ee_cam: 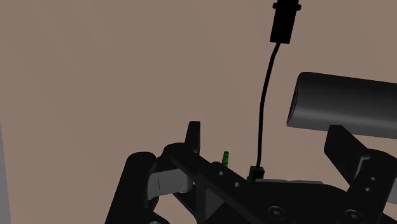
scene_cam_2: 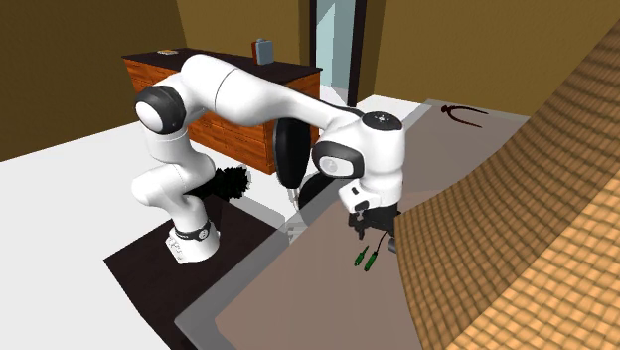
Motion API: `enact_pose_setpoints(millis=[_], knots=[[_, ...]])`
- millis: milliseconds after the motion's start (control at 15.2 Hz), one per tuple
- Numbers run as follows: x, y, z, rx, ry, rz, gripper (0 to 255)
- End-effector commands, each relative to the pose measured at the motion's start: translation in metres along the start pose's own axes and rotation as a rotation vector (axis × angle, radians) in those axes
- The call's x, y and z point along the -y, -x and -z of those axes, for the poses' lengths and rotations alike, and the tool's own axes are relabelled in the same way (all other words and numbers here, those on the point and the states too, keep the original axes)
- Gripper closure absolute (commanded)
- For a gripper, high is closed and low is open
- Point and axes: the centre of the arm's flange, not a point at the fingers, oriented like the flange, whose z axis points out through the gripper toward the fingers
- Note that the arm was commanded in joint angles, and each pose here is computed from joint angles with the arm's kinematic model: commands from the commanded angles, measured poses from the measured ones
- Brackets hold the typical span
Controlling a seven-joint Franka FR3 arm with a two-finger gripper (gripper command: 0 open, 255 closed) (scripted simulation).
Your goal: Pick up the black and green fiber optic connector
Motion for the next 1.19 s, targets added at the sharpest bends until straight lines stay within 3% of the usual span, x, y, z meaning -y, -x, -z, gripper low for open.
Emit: enact_pose_setpoints(millis=[0, 594, 1122], knots=[[0.0, 0.0, -0.003, 0.0, 0.0, 0.0, 255], [0.0, 0.0, -0.002, 0.0, 0.0, 0.0, 255], [0.005, 0.005, 0.039, 0.0, 0.0, 0.0, 255]])
